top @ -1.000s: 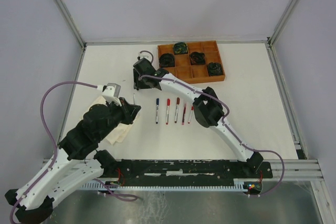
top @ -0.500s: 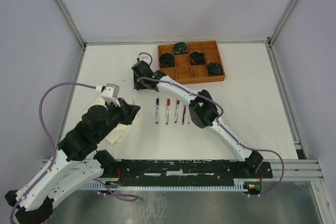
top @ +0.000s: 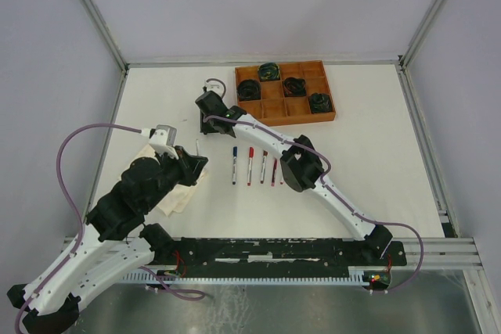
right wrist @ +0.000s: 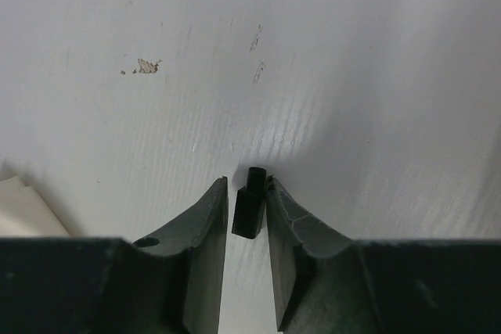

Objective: Insert the pens into the pen caps
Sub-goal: Pick up the pen cap from the center of the board.

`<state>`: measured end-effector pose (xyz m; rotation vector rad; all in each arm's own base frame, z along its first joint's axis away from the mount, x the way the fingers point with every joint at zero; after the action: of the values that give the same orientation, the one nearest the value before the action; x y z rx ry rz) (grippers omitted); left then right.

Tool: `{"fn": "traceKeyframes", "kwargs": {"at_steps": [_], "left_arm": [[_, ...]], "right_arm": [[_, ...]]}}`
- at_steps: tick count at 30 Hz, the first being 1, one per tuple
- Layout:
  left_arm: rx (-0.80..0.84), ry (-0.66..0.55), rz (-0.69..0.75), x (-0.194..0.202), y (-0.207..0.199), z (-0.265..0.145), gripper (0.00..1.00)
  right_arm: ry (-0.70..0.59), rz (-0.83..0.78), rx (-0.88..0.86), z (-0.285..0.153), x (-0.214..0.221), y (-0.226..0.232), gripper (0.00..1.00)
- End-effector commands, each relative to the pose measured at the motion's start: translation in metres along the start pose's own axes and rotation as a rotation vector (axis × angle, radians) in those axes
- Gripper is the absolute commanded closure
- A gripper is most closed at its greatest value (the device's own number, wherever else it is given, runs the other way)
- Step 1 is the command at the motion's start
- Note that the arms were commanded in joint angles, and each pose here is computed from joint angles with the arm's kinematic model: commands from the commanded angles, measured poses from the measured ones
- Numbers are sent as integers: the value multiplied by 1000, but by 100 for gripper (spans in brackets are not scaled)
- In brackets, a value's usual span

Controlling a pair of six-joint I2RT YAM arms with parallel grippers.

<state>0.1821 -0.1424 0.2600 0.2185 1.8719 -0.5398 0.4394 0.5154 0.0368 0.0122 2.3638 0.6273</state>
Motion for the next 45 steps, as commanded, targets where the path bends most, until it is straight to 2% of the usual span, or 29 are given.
{"fn": "traceKeyframes", "kwargs": {"at_steps": [1,6,12,21,28,41,45], "left_arm": [[-6,-31,28,-7,2,-2,97],[-8,-34,25,-7,3,-3,97],[-9,-37,21,-7,3,-4,97],[-8,-34,21,-6,3,-3,97],[-8,-30,22,-6,3,-3,97],[-8,-24,24,-5,3,-1,97],[-14,-23,24,-4,3,-1,97]], "right_arm": [[46,-25,-2,1,18,3,69],[87,-51,6,0,31,-1,69],[116,-132,70,-8,37,-18,75],[92,-393,117,-36,30,-22,78],[137,-567,136,-61,50,-17,76],[209,-549,126,-60,77,-27,72],[227,-529,111,-60,82,-25,73]]}}
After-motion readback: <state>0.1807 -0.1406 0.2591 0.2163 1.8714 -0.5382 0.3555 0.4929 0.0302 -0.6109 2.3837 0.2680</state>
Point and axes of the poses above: each gripper's point midway between its finger pads, its own z axis out along the fingers, its own y axis along the line the jaws close on, x = y × z, the point moved 1 cm from there along -z, back along the fingers, and after that the axes turned 8 degrees about z, right-handed, at the moved point
